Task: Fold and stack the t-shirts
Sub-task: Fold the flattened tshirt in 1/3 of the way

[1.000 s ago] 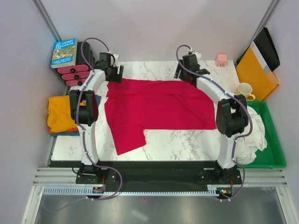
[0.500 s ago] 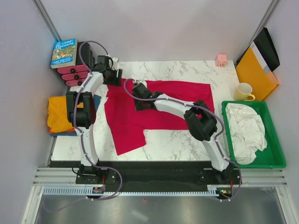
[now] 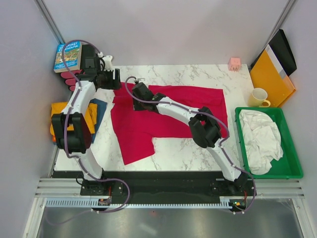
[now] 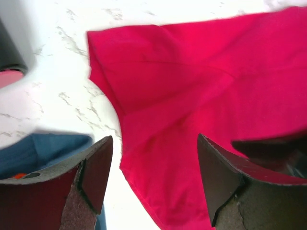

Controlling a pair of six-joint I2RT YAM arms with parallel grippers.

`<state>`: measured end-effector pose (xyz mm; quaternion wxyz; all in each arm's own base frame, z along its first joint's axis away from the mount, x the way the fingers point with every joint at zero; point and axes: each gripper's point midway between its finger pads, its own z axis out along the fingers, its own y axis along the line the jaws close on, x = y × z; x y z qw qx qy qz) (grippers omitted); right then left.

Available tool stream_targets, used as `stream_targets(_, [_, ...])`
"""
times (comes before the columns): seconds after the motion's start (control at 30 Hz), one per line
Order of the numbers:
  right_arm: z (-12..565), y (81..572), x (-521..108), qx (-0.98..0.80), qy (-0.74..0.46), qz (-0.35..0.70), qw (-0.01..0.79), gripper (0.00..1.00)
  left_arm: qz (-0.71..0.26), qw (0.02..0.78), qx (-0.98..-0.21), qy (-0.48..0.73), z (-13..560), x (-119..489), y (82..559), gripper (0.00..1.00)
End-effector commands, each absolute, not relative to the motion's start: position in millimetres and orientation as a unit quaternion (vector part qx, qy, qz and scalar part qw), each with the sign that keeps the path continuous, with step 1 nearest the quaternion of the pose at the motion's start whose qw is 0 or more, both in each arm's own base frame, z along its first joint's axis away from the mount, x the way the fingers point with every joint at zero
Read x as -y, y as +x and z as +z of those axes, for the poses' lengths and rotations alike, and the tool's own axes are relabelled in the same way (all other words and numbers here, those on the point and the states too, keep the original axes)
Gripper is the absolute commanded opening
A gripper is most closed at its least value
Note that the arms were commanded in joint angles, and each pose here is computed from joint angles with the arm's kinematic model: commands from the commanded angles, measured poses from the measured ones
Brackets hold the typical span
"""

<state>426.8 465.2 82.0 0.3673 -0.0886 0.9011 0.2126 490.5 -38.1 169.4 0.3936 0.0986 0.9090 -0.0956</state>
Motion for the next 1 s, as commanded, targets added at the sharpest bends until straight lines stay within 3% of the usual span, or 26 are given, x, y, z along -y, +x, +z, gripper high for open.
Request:
stream_targets(0.0, [101.9, 432.6, -437.4, -0.895, -0.05, 0.174, 0.407, 0.41, -0.149, 0.402, -0.89, 0.153, 187.1, 73.6, 458.1, 0.76])
stream_targets(0.03, [126.4, 433.3, -428.4, -0.886, -0.039, 0.172, 0.429, 0.4, -0.147, 0.39, -0.894, 0.165, 176.7, 79.5, 448.5, 0.74])
stream_targets(0.17, [136.4, 427.1, -375.8, -0.887, -0.006, 0.133, 0.442, 0.4, -0.131, 0.351, -0.9, 0.221, 138.8, 102.2, 431.5, 0.72])
stream_targets(0.4, [175.3, 419.9, -318.3, -0.875, 0.018, 0.105, 0.473, 0.41, -0.129, 0.307, -0.917, 0.218, 91.7, 104.5, 444.1, 0.71])
stream_targets(0.97, [174.5, 405.9, -280.5, -0.879, 0.038, 0.08, 0.468, 0.41, -0.094, 0.29, -0.926, 0.224, 54.1, 104.6, 481.1, 0.69])
